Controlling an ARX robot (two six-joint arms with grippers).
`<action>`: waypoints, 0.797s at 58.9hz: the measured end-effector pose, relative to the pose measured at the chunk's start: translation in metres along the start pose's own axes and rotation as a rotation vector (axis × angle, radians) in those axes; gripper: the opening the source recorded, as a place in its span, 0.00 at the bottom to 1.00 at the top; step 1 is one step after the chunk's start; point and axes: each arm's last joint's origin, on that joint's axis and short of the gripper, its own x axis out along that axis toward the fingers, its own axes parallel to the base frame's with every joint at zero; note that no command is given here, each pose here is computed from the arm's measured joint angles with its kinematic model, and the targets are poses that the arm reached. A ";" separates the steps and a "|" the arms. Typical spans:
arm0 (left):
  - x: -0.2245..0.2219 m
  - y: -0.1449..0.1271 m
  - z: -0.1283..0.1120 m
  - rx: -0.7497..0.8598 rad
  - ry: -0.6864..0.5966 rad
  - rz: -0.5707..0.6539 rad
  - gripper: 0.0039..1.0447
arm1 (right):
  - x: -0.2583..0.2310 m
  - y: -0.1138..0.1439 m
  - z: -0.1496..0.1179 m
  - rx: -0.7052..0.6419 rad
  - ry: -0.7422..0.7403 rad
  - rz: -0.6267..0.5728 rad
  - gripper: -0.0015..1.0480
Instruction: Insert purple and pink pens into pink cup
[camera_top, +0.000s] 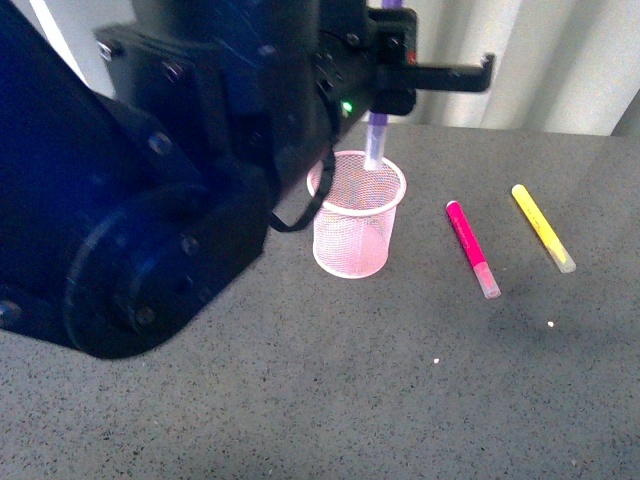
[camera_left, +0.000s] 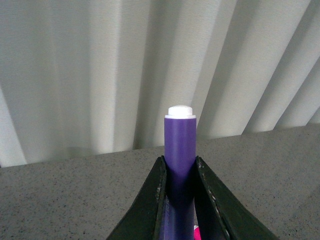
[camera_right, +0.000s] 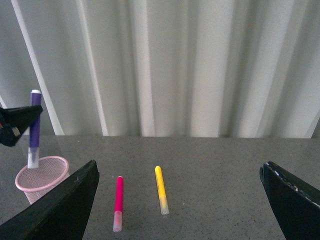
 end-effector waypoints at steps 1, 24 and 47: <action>0.000 -0.003 -0.003 0.006 -0.002 -0.003 0.12 | 0.000 0.000 0.000 0.000 0.000 0.000 0.93; 0.023 0.007 -0.019 0.044 0.016 0.056 0.12 | 0.000 0.000 0.000 0.000 0.000 0.000 0.93; 0.025 0.022 -0.023 0.013 0.035 0.091 0.12 | 0.000 0.000 0.000 0.000 0.000 0.000 0.93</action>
